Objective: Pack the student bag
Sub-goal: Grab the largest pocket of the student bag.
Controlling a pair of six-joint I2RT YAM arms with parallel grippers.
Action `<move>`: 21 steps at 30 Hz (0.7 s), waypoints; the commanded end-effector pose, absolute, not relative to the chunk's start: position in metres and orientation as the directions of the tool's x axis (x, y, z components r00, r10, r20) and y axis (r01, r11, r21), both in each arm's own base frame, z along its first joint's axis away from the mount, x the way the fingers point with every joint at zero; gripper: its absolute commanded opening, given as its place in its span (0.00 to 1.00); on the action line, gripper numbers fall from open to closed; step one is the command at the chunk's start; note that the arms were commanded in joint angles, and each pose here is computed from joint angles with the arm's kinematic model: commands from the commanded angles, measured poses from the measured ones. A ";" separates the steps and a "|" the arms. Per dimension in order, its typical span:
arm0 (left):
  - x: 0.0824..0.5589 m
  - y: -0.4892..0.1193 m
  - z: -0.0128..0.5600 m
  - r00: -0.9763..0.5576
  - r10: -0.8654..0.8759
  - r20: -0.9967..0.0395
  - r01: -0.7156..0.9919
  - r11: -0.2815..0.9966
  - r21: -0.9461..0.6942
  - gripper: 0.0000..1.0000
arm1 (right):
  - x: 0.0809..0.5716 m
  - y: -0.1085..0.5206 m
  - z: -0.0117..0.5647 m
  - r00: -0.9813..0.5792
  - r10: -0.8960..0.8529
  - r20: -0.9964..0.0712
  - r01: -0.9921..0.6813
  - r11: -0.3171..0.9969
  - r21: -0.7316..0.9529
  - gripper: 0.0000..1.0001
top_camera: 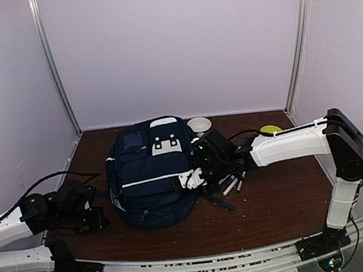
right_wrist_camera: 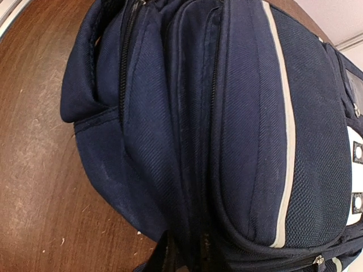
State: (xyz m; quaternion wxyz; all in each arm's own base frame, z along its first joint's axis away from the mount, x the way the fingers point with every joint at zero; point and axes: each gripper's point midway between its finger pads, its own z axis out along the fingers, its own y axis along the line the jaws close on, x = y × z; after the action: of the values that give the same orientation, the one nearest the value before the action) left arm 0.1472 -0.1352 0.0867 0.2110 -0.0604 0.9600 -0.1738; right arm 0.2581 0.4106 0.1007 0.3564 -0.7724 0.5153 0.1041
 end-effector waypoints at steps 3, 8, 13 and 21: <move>0.164 -0.186 0.110 -0.890 -0.035 -0.454 0.191 0.876 -0.442 0.13 | 0.211 0.415 0.125 0.455 -0.693 -0.560 -0.888 -0.308 -0.340 0.27; 0.171 -0.226 0.121 -0.901 -0.015 -0.434 0.249 0.801 -0.545 0.43 | 0.194 0.427 0.144 0.400 -0.662 -0.634 -0.917 -0.302 -0.262 0.33; 0.170 -0.249 0.108 -0.935 0.056 -0.352 0.259 0.785 -0.563 0.48 | 0.188 0.424 0.158 0.379 -0.649 -0.660 -0.925 -0.288 -0.249 0.34; 0.167 -0.254 0.088 -0.958 0.092 -0.273 0.233 0.806 -0.544 0.43 | 0.185 0.421 0.159 0.346 -0.652 -0.675 -0.938 -0.266 -0.224 0.35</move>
State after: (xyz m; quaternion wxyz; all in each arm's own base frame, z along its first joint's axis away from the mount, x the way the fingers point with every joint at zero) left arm 0.1640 -0.2403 0.0769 0.1144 0.0720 0.9527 -0.2723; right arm 0.1892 0.4238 0.1468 0.3053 -0.7734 0.5125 0.2147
